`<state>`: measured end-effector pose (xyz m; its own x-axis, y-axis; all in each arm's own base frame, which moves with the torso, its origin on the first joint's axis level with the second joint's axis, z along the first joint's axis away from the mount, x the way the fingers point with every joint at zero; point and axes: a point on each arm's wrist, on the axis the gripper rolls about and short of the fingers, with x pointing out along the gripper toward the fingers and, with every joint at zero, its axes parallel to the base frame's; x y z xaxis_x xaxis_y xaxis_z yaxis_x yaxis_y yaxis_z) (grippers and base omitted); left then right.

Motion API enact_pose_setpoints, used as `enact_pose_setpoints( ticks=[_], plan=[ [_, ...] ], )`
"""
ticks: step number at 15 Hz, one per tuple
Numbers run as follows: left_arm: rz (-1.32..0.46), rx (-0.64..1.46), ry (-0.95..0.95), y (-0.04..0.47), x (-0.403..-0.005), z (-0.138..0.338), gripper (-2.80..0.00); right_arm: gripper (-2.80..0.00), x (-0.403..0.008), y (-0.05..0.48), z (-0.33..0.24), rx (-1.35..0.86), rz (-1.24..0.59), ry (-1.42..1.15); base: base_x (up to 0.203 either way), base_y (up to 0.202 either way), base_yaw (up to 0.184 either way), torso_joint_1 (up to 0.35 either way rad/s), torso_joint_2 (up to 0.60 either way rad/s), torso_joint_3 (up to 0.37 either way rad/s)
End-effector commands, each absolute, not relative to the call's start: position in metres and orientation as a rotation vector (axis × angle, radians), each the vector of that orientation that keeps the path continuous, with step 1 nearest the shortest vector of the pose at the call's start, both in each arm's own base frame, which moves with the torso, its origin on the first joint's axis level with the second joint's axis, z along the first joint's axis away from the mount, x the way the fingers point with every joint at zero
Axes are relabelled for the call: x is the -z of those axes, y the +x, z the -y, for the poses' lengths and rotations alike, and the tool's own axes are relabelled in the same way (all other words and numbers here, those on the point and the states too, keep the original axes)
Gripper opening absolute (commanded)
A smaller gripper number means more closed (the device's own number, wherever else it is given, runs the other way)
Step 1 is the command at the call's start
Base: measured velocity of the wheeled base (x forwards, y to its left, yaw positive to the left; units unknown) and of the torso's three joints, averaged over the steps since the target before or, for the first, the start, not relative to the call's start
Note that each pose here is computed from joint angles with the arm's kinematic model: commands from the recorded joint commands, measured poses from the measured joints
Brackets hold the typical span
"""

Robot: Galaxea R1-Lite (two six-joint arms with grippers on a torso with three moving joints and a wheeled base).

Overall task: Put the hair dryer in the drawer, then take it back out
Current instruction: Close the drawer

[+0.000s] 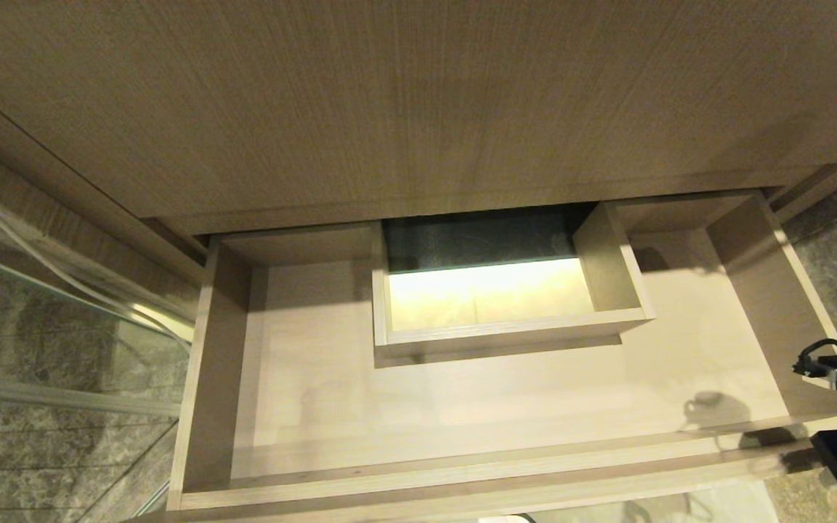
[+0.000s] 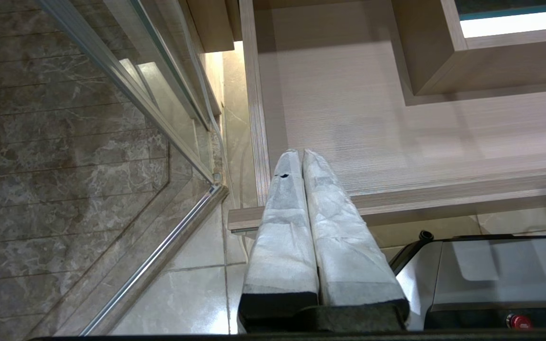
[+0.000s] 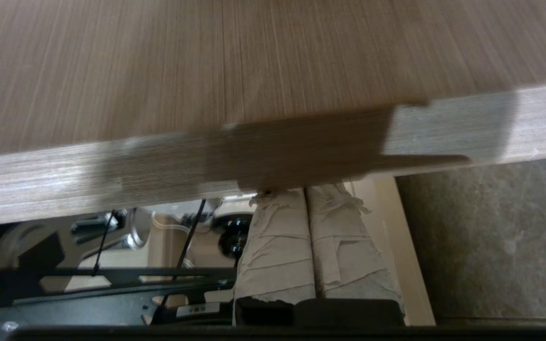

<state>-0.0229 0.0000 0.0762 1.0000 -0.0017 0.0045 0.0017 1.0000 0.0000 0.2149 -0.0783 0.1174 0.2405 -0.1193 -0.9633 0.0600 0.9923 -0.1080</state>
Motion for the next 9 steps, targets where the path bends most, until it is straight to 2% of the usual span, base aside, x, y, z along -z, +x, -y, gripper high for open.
enact_pose_setpoints(
  ticks=[1,6,9],
  plan=[
    [0.005,0.002,0.0,-0.023,-0.076,0.0,-2.8,-2.8,-0.115,0.22,0.08,0.121,-1.319,-0.053,0.0,0.0,0.0,0.0,0.0,0.0],
    [0.003,0.002,0.0,-0.023,-0.076,0.0,-2.8,-2.8,-0.135,0.215,0.081,0.102,-1.185,-0.031,0.0,0.0,0.0,0.0,0.0,0.0],
    [0.004,0.002,0.0,-0.023,-0.076,0.0,-2.8,-2.8,-0.16,0.23,0.085,0.111,-0.933,-0.076,0.0,0.0,0.0,0.0,0.0,0.0]
  ],
)
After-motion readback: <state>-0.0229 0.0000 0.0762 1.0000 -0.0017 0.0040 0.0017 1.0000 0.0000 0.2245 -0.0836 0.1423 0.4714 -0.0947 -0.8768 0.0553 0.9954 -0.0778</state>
